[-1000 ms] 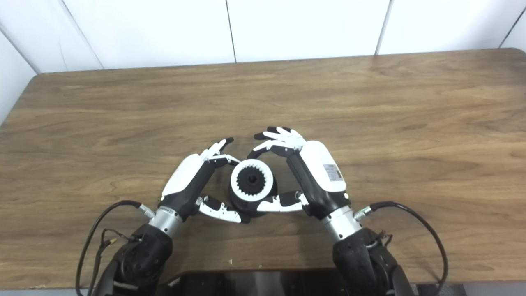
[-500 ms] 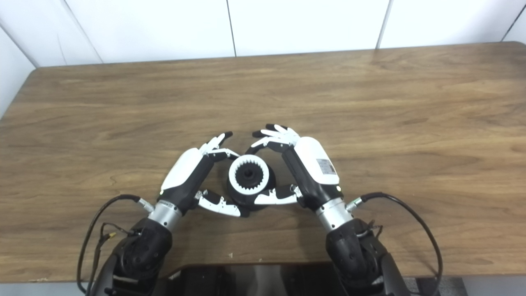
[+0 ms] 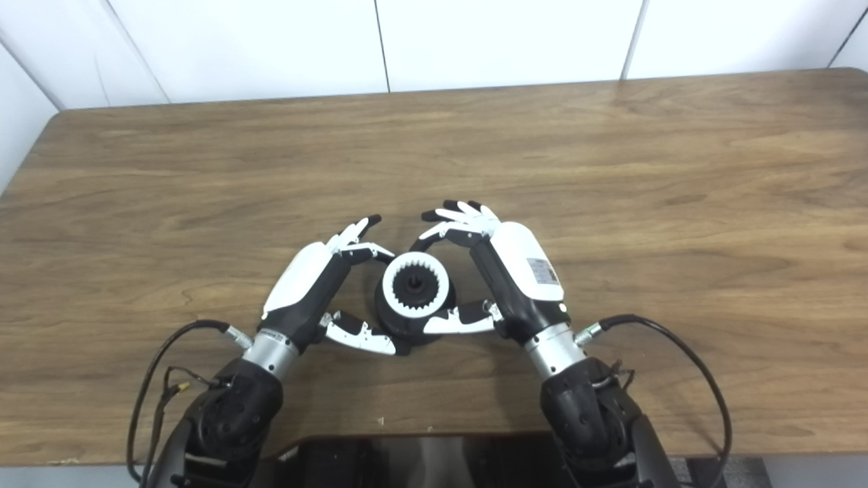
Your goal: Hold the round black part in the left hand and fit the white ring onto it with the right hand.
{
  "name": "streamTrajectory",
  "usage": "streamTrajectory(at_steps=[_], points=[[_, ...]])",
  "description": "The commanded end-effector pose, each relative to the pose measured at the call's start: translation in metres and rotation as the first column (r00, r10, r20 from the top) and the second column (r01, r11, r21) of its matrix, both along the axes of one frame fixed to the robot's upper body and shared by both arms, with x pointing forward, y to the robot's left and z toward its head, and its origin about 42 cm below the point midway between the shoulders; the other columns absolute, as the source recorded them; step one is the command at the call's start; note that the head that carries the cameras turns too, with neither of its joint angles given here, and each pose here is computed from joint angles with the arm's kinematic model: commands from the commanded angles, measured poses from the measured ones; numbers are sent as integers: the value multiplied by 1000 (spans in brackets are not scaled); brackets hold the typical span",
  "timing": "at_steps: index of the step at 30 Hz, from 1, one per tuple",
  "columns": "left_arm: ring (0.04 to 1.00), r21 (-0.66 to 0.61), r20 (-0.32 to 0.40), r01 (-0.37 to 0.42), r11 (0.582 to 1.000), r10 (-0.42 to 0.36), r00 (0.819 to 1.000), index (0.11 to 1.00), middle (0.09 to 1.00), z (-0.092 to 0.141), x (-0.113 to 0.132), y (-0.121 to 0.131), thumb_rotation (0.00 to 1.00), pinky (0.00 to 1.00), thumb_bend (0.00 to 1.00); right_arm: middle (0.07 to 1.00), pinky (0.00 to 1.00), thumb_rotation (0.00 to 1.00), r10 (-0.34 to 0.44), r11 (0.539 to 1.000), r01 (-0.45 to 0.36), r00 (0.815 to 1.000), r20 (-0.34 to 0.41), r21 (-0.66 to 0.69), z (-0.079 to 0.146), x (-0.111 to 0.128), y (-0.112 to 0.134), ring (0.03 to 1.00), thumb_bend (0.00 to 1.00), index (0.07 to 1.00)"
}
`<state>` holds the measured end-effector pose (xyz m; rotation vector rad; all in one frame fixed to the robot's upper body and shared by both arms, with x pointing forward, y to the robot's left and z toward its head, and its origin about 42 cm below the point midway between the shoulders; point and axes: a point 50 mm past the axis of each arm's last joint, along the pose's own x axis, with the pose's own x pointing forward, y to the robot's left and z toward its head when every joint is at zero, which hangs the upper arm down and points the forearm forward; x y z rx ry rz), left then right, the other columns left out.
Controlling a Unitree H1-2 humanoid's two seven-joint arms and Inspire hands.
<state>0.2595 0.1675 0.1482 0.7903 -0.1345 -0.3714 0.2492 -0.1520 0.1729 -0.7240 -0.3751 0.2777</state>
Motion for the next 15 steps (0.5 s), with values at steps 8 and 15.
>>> streamTrajectory(at_steps=[8,15], points=[[1000,-16,85,25,1000,-24,996,544,1000,18,6,-1,222,1000,943,960,986,438,19,990,-32,996,-91,-140,18,6,-2,990,913,781],[1000,-15,81,25,1000,-24,996,546,1000,18,6,-2,229,1000,942,1000,898,500,42,977,-72,987,-153,-200,22,5,-2,1000,1000,995]])
